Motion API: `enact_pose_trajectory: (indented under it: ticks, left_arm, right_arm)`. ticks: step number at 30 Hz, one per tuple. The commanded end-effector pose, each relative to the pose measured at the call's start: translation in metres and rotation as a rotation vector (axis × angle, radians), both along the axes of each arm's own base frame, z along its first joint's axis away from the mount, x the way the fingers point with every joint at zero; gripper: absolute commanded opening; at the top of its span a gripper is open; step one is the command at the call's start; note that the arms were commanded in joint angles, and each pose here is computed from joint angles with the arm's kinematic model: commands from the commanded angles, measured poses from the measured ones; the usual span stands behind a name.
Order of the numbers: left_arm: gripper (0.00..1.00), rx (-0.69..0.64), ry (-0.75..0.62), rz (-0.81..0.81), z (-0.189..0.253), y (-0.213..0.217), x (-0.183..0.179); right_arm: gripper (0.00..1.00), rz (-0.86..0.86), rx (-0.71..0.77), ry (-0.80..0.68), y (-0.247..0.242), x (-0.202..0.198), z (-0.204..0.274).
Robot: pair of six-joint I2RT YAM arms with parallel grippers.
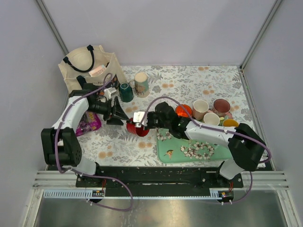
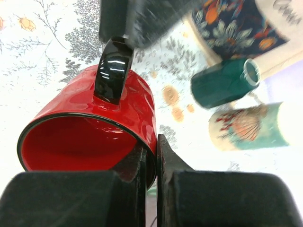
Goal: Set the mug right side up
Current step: Turn over the cup at the center of the board.
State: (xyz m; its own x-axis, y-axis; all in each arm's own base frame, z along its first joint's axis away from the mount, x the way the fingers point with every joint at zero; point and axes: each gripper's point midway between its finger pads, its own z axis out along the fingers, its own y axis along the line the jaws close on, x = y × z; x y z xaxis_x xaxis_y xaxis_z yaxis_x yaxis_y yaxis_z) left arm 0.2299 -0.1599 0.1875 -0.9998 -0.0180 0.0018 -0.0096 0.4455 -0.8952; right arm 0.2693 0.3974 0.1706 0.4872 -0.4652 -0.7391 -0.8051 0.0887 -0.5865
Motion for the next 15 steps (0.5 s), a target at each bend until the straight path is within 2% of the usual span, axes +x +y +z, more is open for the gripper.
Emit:
enact_pose_trajectory:
  ticks: [1,5,9,15]
  left_arm:
    - [0.69,0.344,-0.244,0.114,-0.012,0.052,0.022]
    - [0.7,0.516,-0.402,0.206,-0.014,0.078,0.032]
    - [0.74,0.618,-0.545,0.295,-0.007,0.095,0.038]
    - [0.74,0.673,-0.555,0.363,-0.013,0.104,0.028]
  right_arm:
    - [0.0,-0.199,0.129,0.289,0.007,0.0,0.039]
    - [0.0,-0.337,0.086,0.532,0.001,-0.008,0.025]
    - [0.0,-0.423,0.055,0.68,-0.001,-0.015,0.013]
    - [0.0,-0.516,-0.088,0.76,-0.007,-0.016,-0.021]
